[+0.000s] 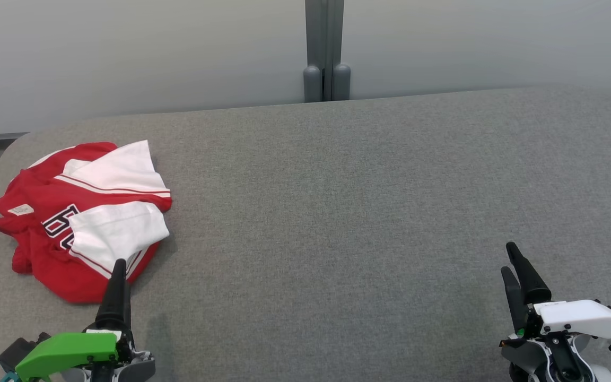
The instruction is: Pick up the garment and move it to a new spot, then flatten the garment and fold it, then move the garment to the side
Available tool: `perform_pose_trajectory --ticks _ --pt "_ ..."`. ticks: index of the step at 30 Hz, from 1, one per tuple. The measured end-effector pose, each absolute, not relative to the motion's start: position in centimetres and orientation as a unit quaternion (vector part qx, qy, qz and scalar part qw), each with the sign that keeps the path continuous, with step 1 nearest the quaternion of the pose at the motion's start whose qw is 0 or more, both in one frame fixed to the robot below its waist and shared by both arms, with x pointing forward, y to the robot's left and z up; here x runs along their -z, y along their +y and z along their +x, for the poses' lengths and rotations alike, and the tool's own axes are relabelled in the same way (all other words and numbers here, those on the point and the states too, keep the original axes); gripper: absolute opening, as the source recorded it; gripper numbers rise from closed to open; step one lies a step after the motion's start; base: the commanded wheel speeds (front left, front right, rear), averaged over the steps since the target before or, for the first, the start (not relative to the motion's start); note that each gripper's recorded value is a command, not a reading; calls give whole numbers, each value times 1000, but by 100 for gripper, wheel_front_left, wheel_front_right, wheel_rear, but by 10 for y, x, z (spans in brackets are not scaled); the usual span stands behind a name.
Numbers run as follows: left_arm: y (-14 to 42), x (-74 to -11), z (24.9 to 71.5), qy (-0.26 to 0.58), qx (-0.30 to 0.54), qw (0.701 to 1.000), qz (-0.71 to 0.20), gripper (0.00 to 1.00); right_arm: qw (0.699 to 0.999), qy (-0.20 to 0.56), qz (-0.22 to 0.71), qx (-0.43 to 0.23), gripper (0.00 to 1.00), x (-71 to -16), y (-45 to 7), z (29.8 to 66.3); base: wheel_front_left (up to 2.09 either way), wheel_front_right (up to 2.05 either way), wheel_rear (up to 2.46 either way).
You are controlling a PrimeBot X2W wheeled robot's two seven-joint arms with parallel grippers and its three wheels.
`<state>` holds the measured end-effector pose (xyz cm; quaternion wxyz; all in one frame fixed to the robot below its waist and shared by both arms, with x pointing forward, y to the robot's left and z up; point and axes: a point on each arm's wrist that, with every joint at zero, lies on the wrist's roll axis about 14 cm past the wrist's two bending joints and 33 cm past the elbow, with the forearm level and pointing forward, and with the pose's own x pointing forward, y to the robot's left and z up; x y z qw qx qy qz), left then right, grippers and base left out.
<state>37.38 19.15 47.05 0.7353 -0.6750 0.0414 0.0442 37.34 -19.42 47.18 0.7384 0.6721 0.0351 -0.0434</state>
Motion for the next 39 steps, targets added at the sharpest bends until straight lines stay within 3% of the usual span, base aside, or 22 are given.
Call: perform_pose_trajectory --ticks 21,39 --pt "173 -473 375 63 -22 875 -479 100 875 34 482 23 100 -481 -187 375 0 0 0" --pt "165 -480 376 54 -1 940 -337 100 939 24 342 1 100 -488 -179 375 0 0 0"
